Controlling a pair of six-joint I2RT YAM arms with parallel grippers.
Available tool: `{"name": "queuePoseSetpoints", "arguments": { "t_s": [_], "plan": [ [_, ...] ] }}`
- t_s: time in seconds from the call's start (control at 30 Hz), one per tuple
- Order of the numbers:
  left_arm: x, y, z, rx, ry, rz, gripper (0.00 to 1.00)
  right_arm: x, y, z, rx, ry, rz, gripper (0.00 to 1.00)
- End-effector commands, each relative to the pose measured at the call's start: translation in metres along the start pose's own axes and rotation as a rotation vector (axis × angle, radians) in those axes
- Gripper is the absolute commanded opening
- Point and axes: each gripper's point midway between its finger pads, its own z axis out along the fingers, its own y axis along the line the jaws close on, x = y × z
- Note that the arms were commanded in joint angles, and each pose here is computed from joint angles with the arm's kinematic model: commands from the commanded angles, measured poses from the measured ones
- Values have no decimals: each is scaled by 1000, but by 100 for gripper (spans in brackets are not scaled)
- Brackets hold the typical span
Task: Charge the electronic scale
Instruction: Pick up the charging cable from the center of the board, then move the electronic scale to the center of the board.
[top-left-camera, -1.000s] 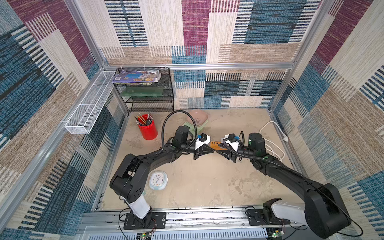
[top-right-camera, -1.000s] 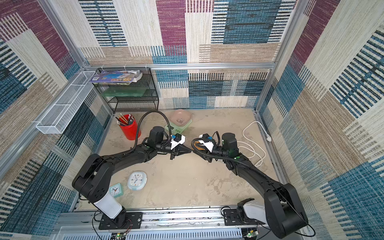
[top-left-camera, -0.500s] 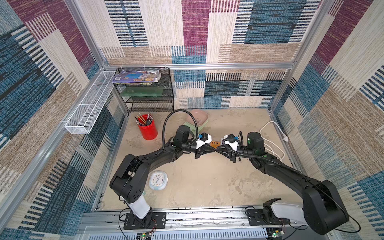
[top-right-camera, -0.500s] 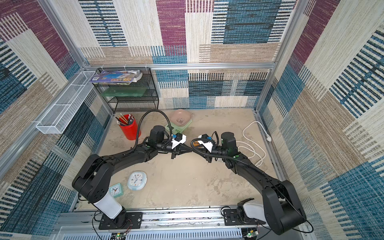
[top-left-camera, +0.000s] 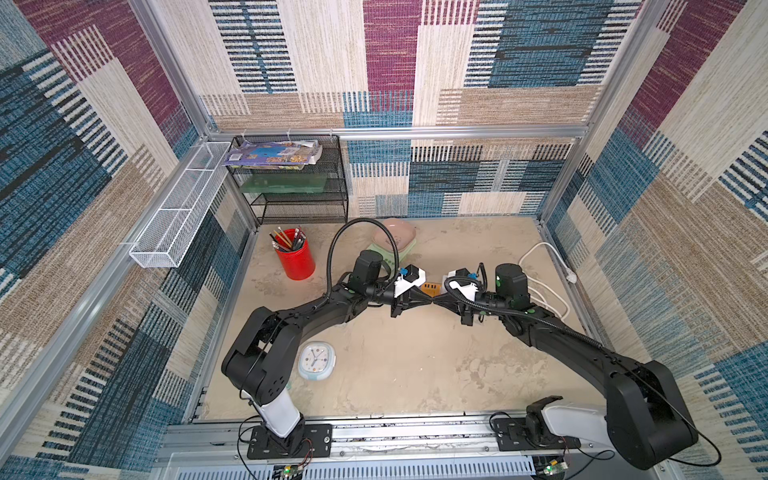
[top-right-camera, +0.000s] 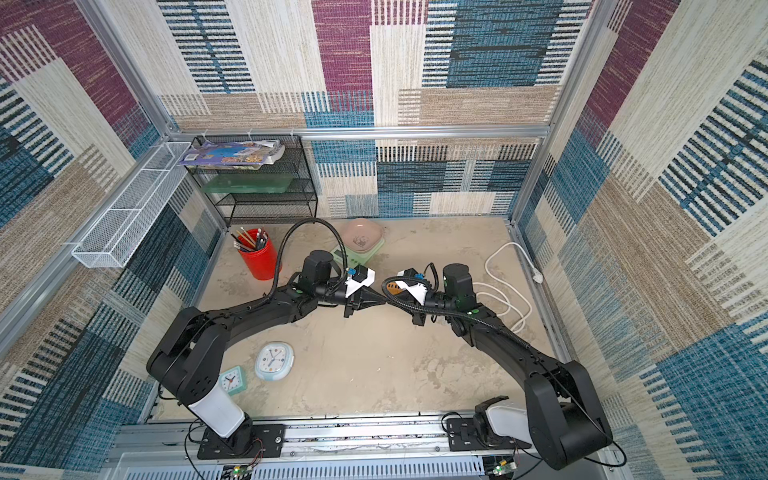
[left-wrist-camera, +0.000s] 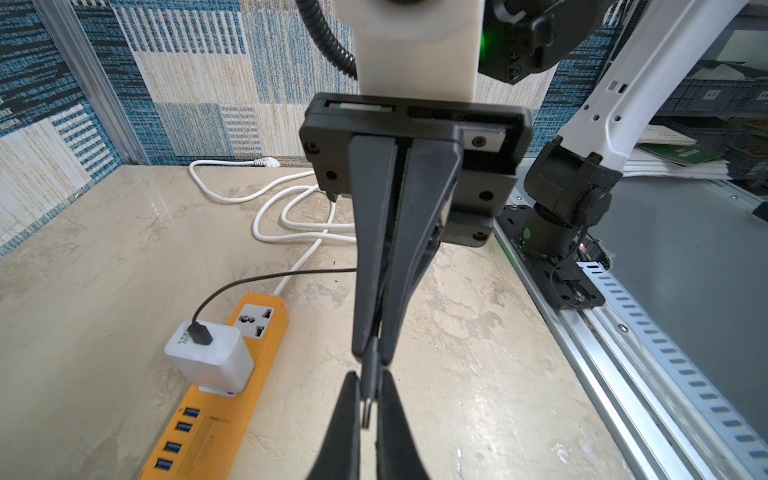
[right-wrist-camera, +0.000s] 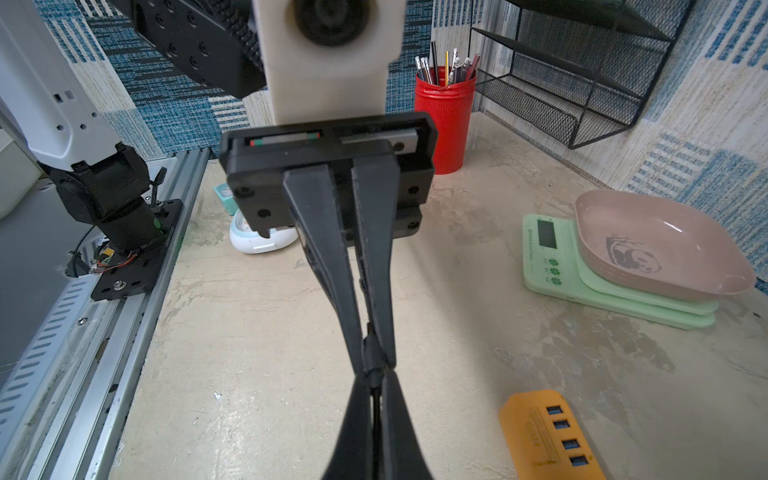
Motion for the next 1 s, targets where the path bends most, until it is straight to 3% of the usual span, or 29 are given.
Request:
{"name": "queuePoseSetpoints", "arguments": {
  "t_s": [0.0, 0.1, 0.23, 0.4, 0.63, 0.87, 0.97],
  "plan": [
    [-1, 0, 2, -1, 6, 16, 27, -9, -2, -1, -21, -27, -5, 0],
    [2, 17, -1, -101, 36, -3, 44, -4, -14, -3, 12, -10, 39, 0],
    [0, 53, -23, -260, 48, -79, 52, 1, -34, -8, 80, -6, 105, 0],
    [-1, 129, -73, -616, 62, -263, 50, 8, -54, -7, 155, 8, 192, 0],
    [22, 215, -133, -1010, 230, -544, 48, 18, -70, 5, 157, 39, 317, 0],
    [64, 270, -154, -1132, 454, -679, 51, 23, -74, 15, 155, 63, 351, 0],
    [84, 283, -155, -1146, 518, -706, 56, 25, -74, 17, 151, 67, 356, 0]
  ]
}}
